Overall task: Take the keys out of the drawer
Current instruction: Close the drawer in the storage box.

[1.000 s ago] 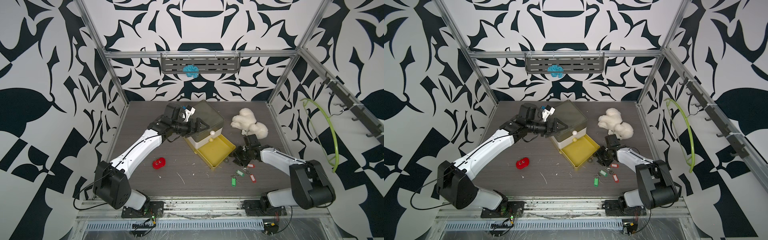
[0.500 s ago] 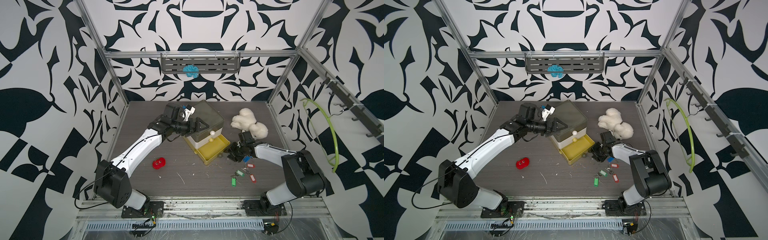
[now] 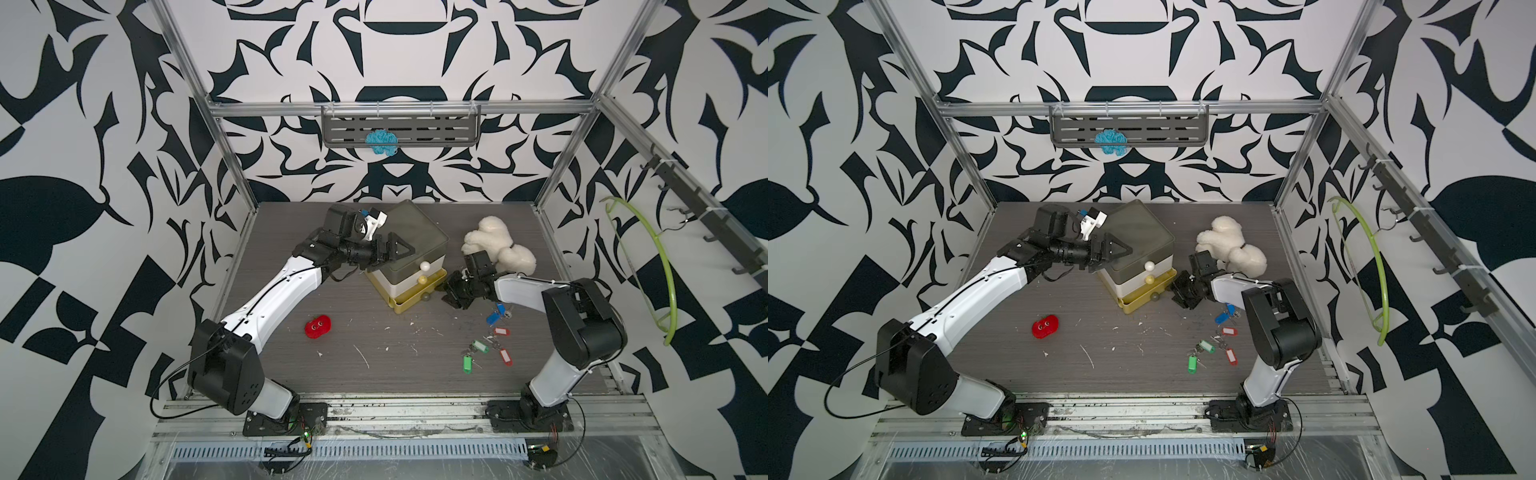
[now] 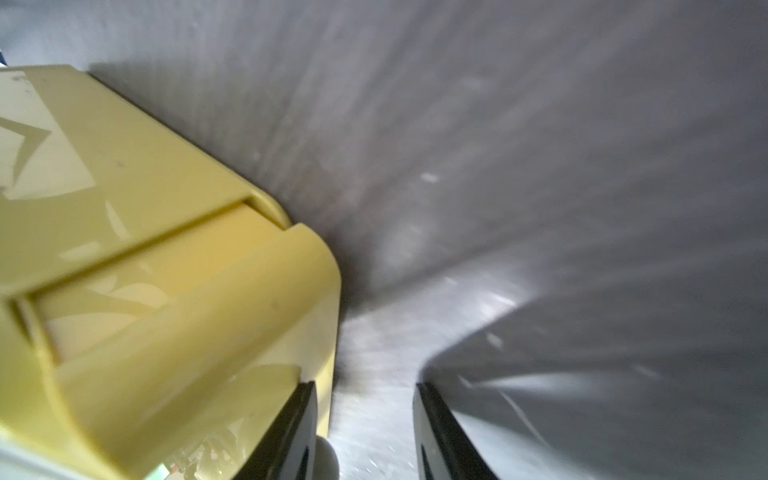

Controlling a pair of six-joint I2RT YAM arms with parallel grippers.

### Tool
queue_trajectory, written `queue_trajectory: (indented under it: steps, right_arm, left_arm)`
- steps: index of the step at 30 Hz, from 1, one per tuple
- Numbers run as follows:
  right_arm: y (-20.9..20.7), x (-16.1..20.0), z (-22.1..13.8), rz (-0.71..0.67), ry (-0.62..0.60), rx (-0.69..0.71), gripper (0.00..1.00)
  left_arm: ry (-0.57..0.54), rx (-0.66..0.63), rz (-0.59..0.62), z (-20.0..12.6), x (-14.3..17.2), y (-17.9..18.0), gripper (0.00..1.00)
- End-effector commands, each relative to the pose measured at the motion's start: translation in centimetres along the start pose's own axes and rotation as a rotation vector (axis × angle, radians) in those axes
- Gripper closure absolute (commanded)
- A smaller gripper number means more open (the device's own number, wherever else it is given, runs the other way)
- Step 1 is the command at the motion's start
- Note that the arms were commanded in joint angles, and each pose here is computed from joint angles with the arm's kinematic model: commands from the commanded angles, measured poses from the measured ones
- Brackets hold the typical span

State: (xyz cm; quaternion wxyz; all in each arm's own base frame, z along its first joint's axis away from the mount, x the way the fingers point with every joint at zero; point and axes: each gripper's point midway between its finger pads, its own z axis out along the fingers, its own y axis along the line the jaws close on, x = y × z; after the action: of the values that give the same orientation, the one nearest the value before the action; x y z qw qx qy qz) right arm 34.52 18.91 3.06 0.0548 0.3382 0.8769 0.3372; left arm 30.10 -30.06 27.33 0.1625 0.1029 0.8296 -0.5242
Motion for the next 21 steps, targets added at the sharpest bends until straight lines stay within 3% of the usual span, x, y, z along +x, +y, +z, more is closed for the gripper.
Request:
queue_trajectory:
  steps: [1,13,21]
  right_arm:
    - [1.4,-0.2,0.7,-0.006,0.000,-0.017,0.56]
    - [2.6,-0.4,2.5,0.006,0.031,-0.038,0.56]
    - [1.8,0.2,1.4,0.003,0.033,-0.018,0.56]
  left_arm:
    - [0.038,-0.036,-0.040,0.5,0.9,2.0,0.01]
    - [0.034,-0.044,-0.045,0.6,0.7,2.4,0.01]
    - [0.010,-0.045,-0.020,0.1,0.4,1.8,0.01]
